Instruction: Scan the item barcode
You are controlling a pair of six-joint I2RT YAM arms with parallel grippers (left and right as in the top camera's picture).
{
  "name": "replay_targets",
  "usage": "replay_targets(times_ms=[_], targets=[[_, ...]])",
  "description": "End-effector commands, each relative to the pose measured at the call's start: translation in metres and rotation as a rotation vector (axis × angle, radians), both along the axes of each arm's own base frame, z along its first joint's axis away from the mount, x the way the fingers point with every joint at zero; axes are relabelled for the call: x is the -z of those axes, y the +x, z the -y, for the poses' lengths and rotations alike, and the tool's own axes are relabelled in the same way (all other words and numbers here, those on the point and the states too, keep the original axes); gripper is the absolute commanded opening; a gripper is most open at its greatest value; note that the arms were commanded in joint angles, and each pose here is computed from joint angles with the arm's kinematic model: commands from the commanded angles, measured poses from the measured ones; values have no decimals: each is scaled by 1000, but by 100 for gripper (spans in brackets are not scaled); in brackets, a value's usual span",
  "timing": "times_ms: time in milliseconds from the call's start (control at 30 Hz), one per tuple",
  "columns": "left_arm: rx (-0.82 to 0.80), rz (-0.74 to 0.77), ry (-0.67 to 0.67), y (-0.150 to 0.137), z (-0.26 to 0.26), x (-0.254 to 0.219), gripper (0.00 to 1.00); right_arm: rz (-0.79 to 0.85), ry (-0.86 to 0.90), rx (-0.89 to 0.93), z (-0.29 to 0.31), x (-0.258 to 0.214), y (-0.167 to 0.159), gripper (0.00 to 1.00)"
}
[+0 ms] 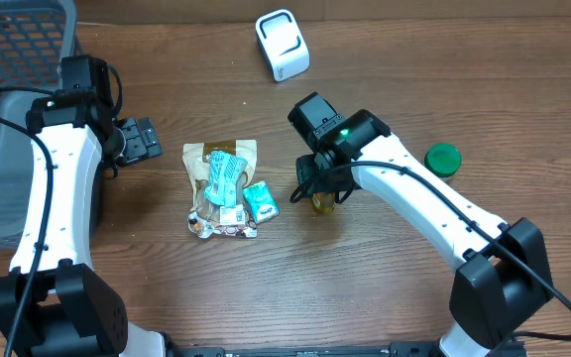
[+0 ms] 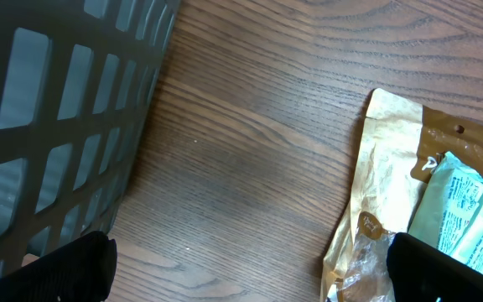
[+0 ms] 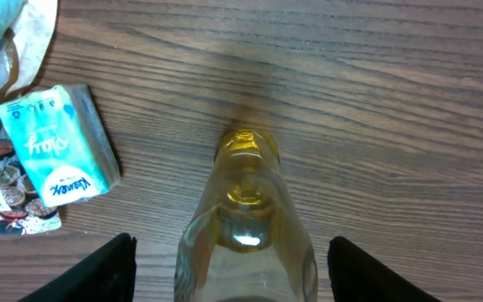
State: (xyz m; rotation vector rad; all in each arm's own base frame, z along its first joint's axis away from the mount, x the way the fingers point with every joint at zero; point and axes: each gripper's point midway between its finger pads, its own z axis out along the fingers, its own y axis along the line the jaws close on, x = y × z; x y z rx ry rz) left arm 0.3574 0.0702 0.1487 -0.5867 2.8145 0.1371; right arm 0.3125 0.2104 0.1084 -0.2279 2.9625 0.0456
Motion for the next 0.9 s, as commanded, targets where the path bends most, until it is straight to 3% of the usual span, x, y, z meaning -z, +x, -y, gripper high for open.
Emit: replay_targets(times_ms=[0, 867], targets=[[6, 32, 20, 3, -3, -12, 100, 0, 6, 3, 0, 2, 0, 66], [6, 32, 20, 3, -3, -12, 100, -3, -29, 8, 6, 5, 0, 60]])
